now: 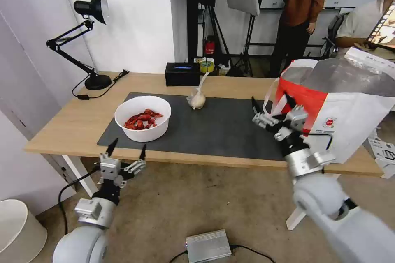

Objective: Pick up the trash from the table and place it into the takeout bag.

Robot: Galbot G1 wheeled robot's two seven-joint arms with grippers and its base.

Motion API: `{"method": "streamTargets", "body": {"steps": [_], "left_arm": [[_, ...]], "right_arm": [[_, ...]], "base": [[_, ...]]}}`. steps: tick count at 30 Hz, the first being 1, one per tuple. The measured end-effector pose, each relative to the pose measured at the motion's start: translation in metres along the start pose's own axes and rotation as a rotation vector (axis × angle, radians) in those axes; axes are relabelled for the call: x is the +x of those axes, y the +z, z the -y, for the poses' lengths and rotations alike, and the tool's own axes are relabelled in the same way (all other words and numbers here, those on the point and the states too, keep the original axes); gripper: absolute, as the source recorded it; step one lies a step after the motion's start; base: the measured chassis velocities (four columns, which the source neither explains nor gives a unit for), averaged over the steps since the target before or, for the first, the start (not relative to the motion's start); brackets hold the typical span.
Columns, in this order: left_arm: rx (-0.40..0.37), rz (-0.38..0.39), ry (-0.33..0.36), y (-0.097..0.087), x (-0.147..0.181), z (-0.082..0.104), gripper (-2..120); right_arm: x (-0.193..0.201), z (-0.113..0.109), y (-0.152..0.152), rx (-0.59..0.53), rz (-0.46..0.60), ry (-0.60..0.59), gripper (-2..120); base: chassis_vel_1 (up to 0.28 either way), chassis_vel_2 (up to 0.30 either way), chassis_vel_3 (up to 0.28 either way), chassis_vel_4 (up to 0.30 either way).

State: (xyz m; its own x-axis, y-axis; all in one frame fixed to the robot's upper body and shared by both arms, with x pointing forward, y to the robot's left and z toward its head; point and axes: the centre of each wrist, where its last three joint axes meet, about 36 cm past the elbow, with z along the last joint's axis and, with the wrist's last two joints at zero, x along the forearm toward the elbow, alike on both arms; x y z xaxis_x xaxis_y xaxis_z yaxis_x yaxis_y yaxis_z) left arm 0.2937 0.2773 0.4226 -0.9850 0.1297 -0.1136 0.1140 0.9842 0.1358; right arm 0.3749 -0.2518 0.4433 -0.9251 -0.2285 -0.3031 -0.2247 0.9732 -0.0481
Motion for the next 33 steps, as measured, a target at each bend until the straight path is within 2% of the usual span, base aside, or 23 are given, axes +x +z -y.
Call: {"method": "streamTargets", "body": {"steps": [6, 16, 23, 33], "left_arm": [[0.005, -0.007, 0.004, 0.004, -0.002, 0.002, 91], [-0.005, -0.021, 0.005, 0.010, -0.002, 0.002, 91], [-0.005, -0.022, 0.005, 0.011, -0.002, 0.004, 91], [-0.002, -0.019, 0.007, 0.011, -0.002, 0.006, 91]], "right_arm": [[0.027, -0.009, 0.015, 0.015, -0.021, 0.040, 100], [0.061, -0.017, 0.036, 0.114, -0.007, 0.094, 100], [0.078, -0.031, 0.045, 0.092, -0.028, 0.156, 100], [0.083, -0.033, 0.046, 0.084, -0.036, 0.165, 100]], "base": [[0.000, 0.000, 0.000, 0.000], [0.000, 0.000, 0.000, 0.000], [0.000, 0.000, 0.000, 0.000], [0.000, 0.000, 0.000, 0.000]]}}
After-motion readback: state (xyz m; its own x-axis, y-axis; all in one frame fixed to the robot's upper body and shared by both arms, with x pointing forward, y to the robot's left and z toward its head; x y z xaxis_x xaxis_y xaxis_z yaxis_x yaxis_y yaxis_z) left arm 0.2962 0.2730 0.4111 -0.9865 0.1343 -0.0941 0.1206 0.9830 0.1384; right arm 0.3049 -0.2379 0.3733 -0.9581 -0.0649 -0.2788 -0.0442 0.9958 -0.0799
